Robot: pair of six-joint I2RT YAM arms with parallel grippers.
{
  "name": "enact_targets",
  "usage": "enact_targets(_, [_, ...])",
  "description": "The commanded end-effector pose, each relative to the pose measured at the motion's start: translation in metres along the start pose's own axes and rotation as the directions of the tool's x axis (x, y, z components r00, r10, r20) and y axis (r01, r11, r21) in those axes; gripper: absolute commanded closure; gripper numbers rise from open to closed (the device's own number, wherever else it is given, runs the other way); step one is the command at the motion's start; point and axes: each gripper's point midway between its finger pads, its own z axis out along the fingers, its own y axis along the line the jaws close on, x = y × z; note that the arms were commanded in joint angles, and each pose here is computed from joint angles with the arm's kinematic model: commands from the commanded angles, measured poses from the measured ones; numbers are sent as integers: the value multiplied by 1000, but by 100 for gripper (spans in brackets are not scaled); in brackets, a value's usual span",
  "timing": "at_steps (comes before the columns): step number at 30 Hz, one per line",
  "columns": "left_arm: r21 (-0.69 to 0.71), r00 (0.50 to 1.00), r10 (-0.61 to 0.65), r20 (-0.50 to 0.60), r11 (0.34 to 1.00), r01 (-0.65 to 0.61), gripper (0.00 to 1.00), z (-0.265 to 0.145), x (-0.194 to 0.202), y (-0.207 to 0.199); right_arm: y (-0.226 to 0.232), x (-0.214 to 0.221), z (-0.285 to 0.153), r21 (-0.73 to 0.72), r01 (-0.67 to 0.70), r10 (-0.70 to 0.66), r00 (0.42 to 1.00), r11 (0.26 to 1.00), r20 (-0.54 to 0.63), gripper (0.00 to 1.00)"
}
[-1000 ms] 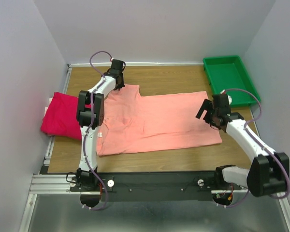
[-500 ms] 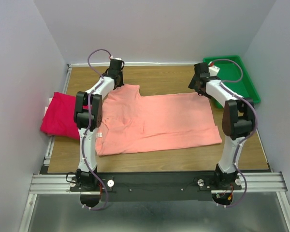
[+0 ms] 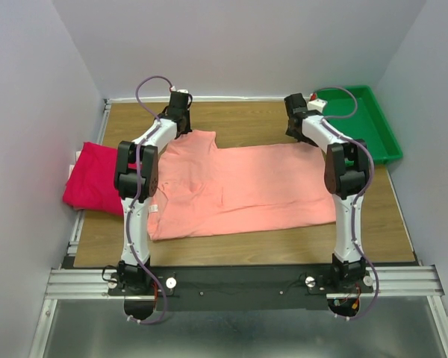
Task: Fold and stack the t-shirts
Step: Fold the tshirt
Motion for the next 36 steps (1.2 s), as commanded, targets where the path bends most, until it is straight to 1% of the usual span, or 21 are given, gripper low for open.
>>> enact_targets(1, [21, 999, 6, 48, 1000, -7, 100, -15, -20, -5, -17, 16, 6, 100, 51, -51, 999, 994, -10, 5])
enact_targets(4, [20, 999, 8, 50, 1000, -9, 100, -16, -20, -4, -26, 28, 8, 126, 66, -63, 998, 990, -30, 9])
enact_targets(8, [24, 999, 10, 48, 1000, -11, 100, -16, -19, -6, -36, 31, 6, 155, 69, -66, 998, 986, -24, 14])
enact_targets(13, [17, 999, 10, 52, 1000, -11, 100, -18, -20, -4, -34, 31, 6, 148, 65, -61, 998, 987, -27, 30])
enact_targets(14, [17, 999, 10, 54, 1000, -11, 100, -18, -20, -3, -33, 30, 6, 147, 62, -59, 998, 987, -26, 35])
enact_targets(16, [17, 998, 12, 54, 1000, -12, 100, -18, -21, -3, -32, 26, 4, 139, 51, -48, 999, 989, -19, 40])
enact_targets(19, [22, 998, 13, 56, 1000, -14, 100, -20, -22, -4, -30, 19, 2, 138, 47, -46, 999, 989, -5, 51])
enact_targets(20, [22, 998, 11, 54, 1000, -13, 100, -19, -21, -4, -29, 18, 2, 137, 48, -48, 999, 989, -3, 56])
enact_targets(21, [22, 998, 11, 54, 1000, -13, 100, -19, -21, -4, -28, 17, 3, 134, 50, -50, 999, 990, -2, 58])
enact_targets(23, [24, 998, 12, 57, 1000, -14, 100, -21, -22, -4, -24, 15, 5, 126, 46, -47, 999, 991, -1, 65])
enact_targets(25, [27, 998, 13, 61, 1000, -15, 100, -22, -23, -5, -20, 9, 4, 119, 36, -37, 999, 992, 12, 67])
enact_targets(27, [33, 998, 15, 67, 999, -17, 100, -24, -23, -5, -16, 9, 8, 116, 42, -44, 999, 992, 10, 70])
enact_targets(29, [36, 997, 13, 77, 999, -16, 100, -28, -24, -5, -13, 7, 9, 107, 45, -46, 999, 993, 10, 77])
enact_targets(32, [54, 995, 21, 99, 998, -26, 100, -34, -27, -7, -12, 14, 13, 104, 59, -58, 998, 993, -6, 99])
enact_targets(34, [69, 994, 23, 111, 997, -31, 100, -39, -29, -8, -12, 16, 13, 104, 60, -59, 998, 993, -11, 99])
enact_targets(36, [80, 992, 27, 120, 996, -37, 100, -41, -31, -10, -13, 19, 14, 106, 63, -62, 998, 992, -17, 94])
